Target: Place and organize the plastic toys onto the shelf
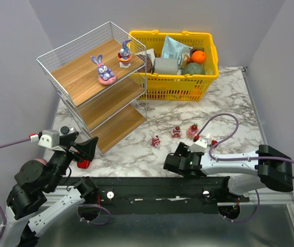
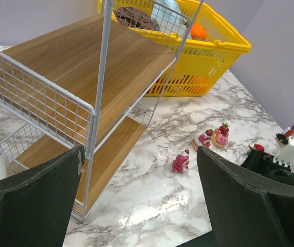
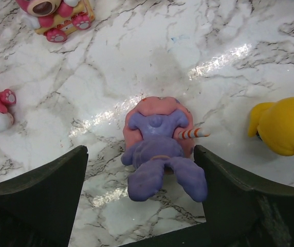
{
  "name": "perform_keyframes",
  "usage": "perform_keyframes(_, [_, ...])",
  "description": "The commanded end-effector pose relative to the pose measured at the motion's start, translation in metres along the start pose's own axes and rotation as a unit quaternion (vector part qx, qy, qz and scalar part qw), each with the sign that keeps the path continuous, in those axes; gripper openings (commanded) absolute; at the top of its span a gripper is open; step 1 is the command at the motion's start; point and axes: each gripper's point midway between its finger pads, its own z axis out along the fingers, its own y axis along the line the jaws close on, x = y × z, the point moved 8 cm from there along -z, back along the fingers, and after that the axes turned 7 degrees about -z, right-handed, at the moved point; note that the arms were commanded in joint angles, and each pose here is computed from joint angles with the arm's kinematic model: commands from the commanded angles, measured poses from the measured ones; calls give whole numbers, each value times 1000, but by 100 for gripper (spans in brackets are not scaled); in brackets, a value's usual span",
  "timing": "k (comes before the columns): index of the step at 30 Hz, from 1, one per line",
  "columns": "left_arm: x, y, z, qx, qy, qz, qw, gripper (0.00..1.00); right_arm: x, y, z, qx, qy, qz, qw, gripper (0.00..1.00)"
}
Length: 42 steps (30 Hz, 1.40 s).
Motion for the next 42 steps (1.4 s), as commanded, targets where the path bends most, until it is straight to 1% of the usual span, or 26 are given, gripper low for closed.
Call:
perform_keyframes(1, [-6, 1, 0, -11, -8, 7, 1000, 99, 4, 5, 14, -2, -2, 12, 1000, 82])
perform_keyframes(4, [-5, 1, 1, -11, -5, 9, 1000, 99, 2, 5, 22, 9, -1, 10, 1000, 74])
perform_keyframes(9, [-7, 0, -2, -6, -2, 8, 1000, 99, -1, 5, 28, 19, 7, 5, 1000, 69])
perform_keyframes(12, [-8, -3, -4, 9, 3, 4, 1000, 99, -1, 4, 30, 24, 9, 4, 1000, 60])
perform_keyframes(13, [-7, -3, -5, 11, 6, 5, 1000, 99, -1, 4, 30, 23, 9, 2, 1000, 53])
perform_keyframes(16, [-6, -7, -7, 29, 19, 2, 999, 99, -3, 5, 27, 12, 11, -10, 1000, 43])
perform_keyframes(17, [-7, -8, -8, 35, 19, 1, 999, 99, -4, 5, 26, 6, 15, -22, 1000, 36])
perform_keyframes(18, [-6, -10, -9, 44, 27, -1, 999, 99, -6, 6, 24, -2, 15, -27, 1000, 33])
perform_keyframes(19, [-5, -11, -10, 50, 31, -1, 998, 99, -11, 11, 19, -28, 13, -17, 999, 30])
perform_keyframes(20, [-6, -12, -10, 55, 33, -1, 998, 99, -12, 11, 16, -46, 18, -44, 998, 24])
perform_keyframes(21, [-6, -13, -11, 56, 35, -3, 998, 99, -16, 13, 12, -65, 18, -48, 997, 22])
perform_keyframes(22, [-5, -13, -10, 55, 43, -4, 998, 99, -25, 21, 3, -102, 13, -37, 994, 20])
perform_keyframes(23, [-4, -14, -10, 58, 47, -2, 997, 99, -30, 22, -2, -124, 8, -68, 990, 14])
perform_keyframes(24, [-5, -15, -11, 62, 50, -2, 997, 99, -33, 26, -8, -151, 15, -75, 986, 10])
perform_keyframes(26, [-4, -20, -10, 81, 60, -3, 995, 99, -52, 36, -28, -213, 3, -88, 973, 3])
perform_keyframes(27, [-3, -21, -10, 86, 63, -3, 994, 99, -55, 39, -35, -235, 11, -97, 967, 1])
perform_keyframes(28, [-2, -24, -8, 96, 65, -4, 993, 99, -61, 42, -42, -254, 9, -102, 962, 1])
perform_keyframes(29, [-2, -28, -8, 111, 70, -6, 991, 99, -69, 43, -51, -279, 1, -118, 953, 1])
perform_keyframes(30, [0, -30, -7, 122, 77, -5, 990, 99, -77, 49, -63, -312, 5, -123, 942, 1])
perform_keyframes(32, [3, -37, -6, 153, 91, -5, 984, 99, -88, 53, -76, -347, -3, -146, 927, 1])
perform_keyframes(36, [11, -46, 1, 183, 118, 1, 976, 99, -118, 63, -114, -432, -23, -150, 889, 1])
perform_keyframes(38, [12, -49, 3, 194, 125, 6, 973, 99, -137, 69, -133, -465, -45, -155, 871, 1])
perform_keyframes(40, [12, -52, 4, 206, 128, 7, 970, 99, -145, 74, -147, -500, -49, -168, 848, 1])
perform_keyframes(41, [12, -54, 6, 206, 131, 5, 970, 99, -154, 78, -158, -521, -62, -179, 832, 1])
perform_keyframes(42, [12, -55, 7, 206, 132, 0, 970, 99, -157, 80, -165, -544, -59, -188, 816, 1])
